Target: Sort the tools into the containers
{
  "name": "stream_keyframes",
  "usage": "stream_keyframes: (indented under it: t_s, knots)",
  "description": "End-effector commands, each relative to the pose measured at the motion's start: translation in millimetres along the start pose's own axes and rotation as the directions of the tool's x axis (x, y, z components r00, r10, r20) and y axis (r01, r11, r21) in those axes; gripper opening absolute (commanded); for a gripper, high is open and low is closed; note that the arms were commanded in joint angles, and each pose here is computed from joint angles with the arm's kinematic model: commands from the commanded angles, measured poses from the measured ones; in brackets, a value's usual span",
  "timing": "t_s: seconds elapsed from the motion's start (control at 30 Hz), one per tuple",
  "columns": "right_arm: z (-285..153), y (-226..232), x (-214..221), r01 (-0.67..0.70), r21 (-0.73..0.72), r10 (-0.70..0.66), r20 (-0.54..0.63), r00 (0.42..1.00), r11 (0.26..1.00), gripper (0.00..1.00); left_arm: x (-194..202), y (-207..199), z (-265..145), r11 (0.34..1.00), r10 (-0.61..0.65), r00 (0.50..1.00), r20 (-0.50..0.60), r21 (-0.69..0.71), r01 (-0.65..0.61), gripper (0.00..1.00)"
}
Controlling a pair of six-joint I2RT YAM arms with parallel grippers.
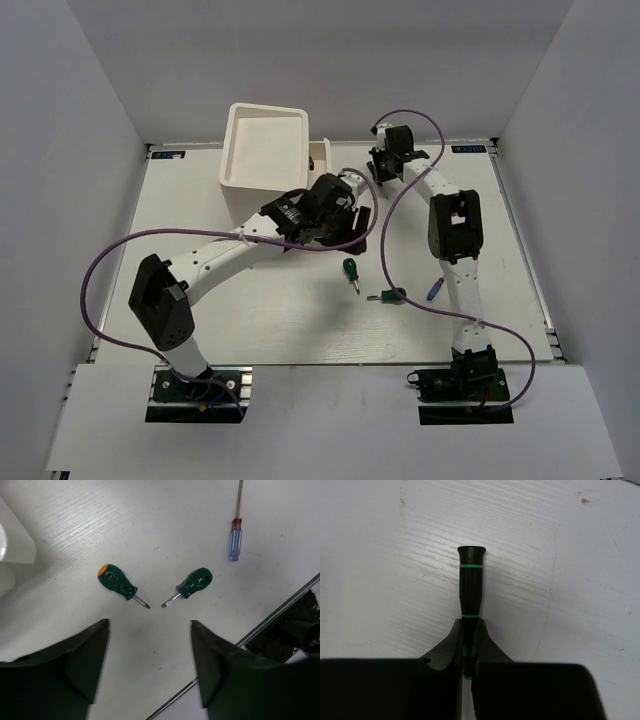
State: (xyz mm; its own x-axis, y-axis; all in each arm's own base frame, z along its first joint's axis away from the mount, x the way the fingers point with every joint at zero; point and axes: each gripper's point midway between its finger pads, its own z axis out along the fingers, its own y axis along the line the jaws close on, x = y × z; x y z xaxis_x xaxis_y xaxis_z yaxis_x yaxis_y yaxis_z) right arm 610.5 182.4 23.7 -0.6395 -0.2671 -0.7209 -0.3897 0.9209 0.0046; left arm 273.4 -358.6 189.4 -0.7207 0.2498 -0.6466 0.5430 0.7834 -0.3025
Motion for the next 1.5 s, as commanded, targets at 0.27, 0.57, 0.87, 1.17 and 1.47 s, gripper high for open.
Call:
stream_keyframes:
  t_s: [0.27,0.57,0.87,1.17,1.47]
  knots:
    - [-184,83,-116,-0.287,-0.652,0.402,0.029,0.915,0.702,0.00,-77,16,-125,0.991,-0.060,0.908,0.414,-0.084,0.104,0.03]
    - [-242,159,-125,-0.438,-0.768,0.493,-0.185,0.850,0.467,0.00,-55,44,-163,0.962,-0.148,0.854,0.498,-0.129,0.242,0.70]
    - [-214,185,-123,-0.574,-0.645,0.622,-0.189,0.760,0.505,0.00,-47,46,-168,0.958,-0.169,0.848,0.503,-0.116,0.260,0.71]
    - [-196,200,-106,-0.560,-0.600,0.573,-0.197,0.796,0.571,0.15,-41,42,-163,0.963,-0.183,0.853,0.489,-0.084,0.255,0.75]
    - [-192,213,-91,-0.523,-0.614,0.487,-0.246,0.838,0.590,0.40,-44,22,-131,0.981,-0.154,0.895,0.418,-0.043,0.189,0.76]
